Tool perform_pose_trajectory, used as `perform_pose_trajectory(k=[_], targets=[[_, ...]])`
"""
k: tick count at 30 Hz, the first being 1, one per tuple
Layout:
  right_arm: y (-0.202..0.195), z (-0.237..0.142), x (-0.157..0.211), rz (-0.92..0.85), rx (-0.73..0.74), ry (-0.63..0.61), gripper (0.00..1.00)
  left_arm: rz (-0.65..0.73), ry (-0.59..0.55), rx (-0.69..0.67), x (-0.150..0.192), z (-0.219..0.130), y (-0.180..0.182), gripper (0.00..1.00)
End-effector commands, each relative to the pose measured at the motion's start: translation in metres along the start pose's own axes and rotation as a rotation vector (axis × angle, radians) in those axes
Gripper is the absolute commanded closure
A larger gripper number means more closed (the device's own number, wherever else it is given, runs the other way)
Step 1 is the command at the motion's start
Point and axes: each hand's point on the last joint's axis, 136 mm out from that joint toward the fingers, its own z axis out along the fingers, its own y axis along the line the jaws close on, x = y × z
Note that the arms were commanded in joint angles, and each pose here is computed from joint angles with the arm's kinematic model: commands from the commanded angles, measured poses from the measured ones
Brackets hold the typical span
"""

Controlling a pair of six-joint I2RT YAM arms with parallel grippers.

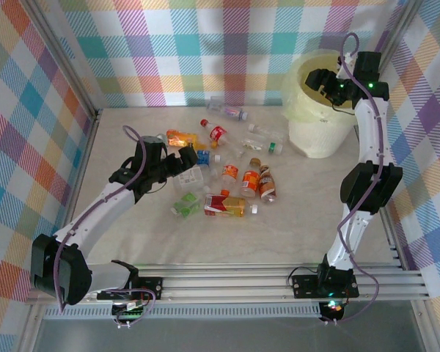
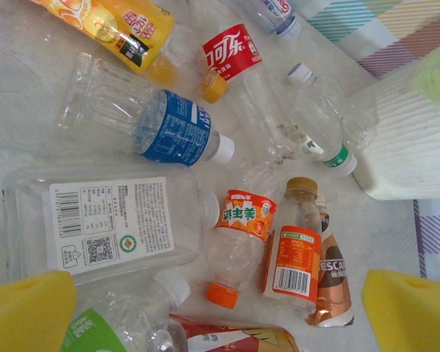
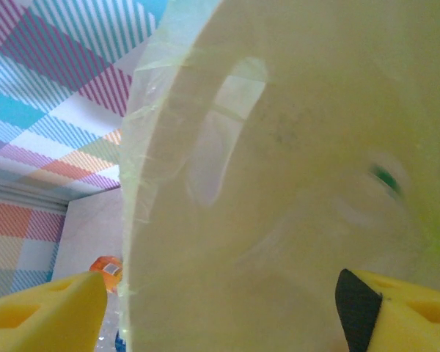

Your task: Put the plastic bottles in the bin

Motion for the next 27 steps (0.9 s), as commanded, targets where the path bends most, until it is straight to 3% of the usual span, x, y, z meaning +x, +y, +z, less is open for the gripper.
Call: perform_pose_trajectory(k=[1,17,20,27], targets=[[0.015,-0.006,-0.005,-0.034,-0.065,-0.012,0.16,0.006,-0.019,0.002,-0.005,0.001,-0.001,0.00],[0.056,-0.075,-0.039,-0.214,0.005,-0.194,0.07,-0.085,-0.001,-0.230,0.011,-0.006,0.049,0.00],[0.065,-0.089,-0.035,-0.240,-0.001,-0.212,0.01,-0.154,-0.010,-0.311,0.015,-0.014,0.065,0.00],[0.086,-0.124,-0.005,-0.235,-0.059,-0.260,0.00,-0.295,-0.032,-0.429,0.027,-0.038,0.086,0.00]])
